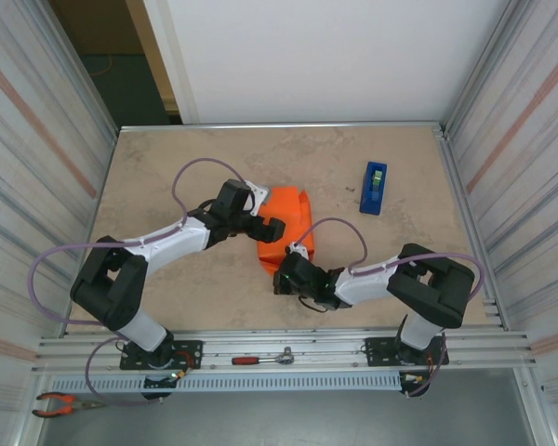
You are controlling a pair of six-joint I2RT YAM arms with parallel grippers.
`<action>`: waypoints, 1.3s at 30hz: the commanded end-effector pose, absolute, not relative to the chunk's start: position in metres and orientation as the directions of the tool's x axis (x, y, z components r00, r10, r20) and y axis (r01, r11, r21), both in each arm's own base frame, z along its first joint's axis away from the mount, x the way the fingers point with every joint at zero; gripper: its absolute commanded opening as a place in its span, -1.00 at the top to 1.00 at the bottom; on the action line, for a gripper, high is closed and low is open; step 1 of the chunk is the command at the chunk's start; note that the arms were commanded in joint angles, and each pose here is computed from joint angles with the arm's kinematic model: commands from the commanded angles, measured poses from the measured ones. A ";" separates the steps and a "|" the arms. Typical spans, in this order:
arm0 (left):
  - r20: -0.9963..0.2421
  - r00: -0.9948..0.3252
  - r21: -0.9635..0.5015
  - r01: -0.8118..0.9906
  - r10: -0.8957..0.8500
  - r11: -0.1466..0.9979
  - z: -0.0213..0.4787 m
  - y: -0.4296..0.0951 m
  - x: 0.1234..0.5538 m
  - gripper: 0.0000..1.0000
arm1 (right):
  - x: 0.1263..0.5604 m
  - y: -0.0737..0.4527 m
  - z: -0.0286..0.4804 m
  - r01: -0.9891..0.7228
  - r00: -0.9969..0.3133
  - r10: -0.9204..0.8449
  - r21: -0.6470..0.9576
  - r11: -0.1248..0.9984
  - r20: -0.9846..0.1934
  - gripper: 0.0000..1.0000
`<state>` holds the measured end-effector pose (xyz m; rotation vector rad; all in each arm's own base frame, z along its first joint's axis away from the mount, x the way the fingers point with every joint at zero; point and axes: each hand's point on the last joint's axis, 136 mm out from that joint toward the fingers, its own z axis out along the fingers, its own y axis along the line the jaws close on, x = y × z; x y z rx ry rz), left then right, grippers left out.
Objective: Wrap the gift box in paper
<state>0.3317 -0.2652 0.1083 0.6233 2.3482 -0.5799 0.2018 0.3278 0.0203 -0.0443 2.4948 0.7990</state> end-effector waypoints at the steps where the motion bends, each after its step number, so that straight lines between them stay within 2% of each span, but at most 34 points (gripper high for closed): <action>1: -0.682 -0.669 -0.241 0.588 0.296 0.772 0.119 -0.272 0.332 -0.98 | 0.191 0.317 0.008 -0.141 -0.889 0.131 0.537 0.832 -0.438 1.00; 8: -0.683 -0.668 -0.244 0.590 0.296 0.770 0.119 -0.272 0.331 -0.98 | 0.193 0.285 0.034 -0.091 -0.865 0.198 0.532 0.842 -0.461 1.00; 9: -0.685 -0.666 -0.243 0.591 0.295 0.769 0.120 -0.272 0.331 -0.97 | 0.193 0.277 0.036 -0.067 -0.860 0.222 0.533 0.844 -0.459 0.95; 13: -0.684 -0.666 -0.240 0.591 0.298 0.770 0.119 -0.271 0.330 -0.98 | 0.192 0.247 0.037 0.020 -0.842 0.308 0.544 0.839 -0.443 0.41; 18: -0.682 -0.667 -0.241 0.593 0.301 0.769 0.118 -0.273 0.329 -0.98 | 0.189 0.233 0.040 0.042 -0.833 0.331 0.546 0.837 -0.443 0.01; 19: -0.681 -0.668 -0.241 0.592 0.301 0.769 0.117 -0.272 0.329 -0.97 | 0.189 0.233 0.041 0.040 -0.835 0.327 0.543 0.839 -0.443 -0.03; 28: -0.676 -0.670 -0.237 0.592 0.306 0.770 0.115 -0.272 0.329 -0.97 | 0.194 0.249 0.045 0.008 -0.843 0.302 0.551 0.835 -0.445 0.11; 35: -0.675 -0.669 -0.234 0.594 0.311 0.770 0.114 -0.272 0.328 -0.97 | 0.197 0.262 0.040 -0.006 -0.854 0.284 0.554 0.833 -0.435 0.30; 39: -0.674 -0.669 -0.234 0.595 0.312 0.769 0.113 -0.273 0.328 -0.97 | 0.197 0.267 0.035 -0.006 -0.862 0.275 0.551 0.835 -0.425 0.32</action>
